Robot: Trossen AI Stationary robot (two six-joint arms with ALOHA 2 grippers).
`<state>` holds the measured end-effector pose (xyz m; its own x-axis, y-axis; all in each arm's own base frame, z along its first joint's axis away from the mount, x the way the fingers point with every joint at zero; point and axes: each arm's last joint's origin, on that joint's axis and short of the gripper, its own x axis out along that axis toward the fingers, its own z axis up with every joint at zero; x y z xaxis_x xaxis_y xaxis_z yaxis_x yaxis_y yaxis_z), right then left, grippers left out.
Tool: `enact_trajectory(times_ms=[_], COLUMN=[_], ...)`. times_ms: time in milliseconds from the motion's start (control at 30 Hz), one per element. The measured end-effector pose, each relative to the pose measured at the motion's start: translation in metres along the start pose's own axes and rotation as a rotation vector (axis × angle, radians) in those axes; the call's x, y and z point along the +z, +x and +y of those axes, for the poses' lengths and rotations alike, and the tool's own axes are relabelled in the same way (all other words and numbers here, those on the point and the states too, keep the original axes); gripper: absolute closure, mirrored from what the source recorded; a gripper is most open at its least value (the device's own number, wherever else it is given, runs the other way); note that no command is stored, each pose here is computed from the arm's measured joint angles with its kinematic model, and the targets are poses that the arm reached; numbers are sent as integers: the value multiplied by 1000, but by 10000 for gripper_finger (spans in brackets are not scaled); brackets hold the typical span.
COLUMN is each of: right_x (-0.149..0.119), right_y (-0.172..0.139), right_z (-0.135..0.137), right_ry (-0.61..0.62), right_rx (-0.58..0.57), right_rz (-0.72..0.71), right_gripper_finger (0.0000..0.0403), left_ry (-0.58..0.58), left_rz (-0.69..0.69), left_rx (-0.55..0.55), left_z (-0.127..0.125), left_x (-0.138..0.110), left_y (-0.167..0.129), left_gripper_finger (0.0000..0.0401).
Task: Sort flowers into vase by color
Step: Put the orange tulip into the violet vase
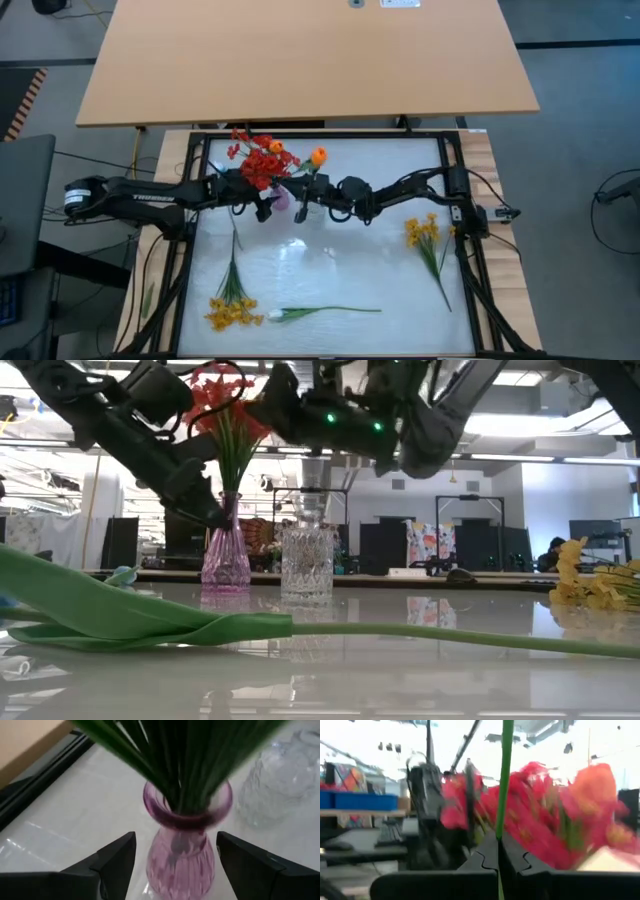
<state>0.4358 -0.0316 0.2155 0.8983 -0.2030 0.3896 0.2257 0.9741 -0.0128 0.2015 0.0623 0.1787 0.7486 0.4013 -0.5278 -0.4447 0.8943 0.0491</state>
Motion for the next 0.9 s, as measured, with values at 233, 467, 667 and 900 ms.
enact_trajectory(times_ms=[233,467,667,900], right_x=[-4,-9,-9,-10], right_y=[7,8,8,7], right_z=[-5,-10,-11,-11], right_ry=[-19,-45,-74,-80], right_rx=[-28,-36,-74,-125], right_rz=[20,69,76,94], right_gripper_finger=[383,383,383,383], left_ry=[-37,-39,-44,-28], left_rz=[-43,-32,-57,-104], left_rx=[5,38,56,113], left_z=[-2,-2,-3,-2], left_x=[2,-1,-1,1], left_y=[11,18,25,31], left_gripper_finger=[136,136,136,136])
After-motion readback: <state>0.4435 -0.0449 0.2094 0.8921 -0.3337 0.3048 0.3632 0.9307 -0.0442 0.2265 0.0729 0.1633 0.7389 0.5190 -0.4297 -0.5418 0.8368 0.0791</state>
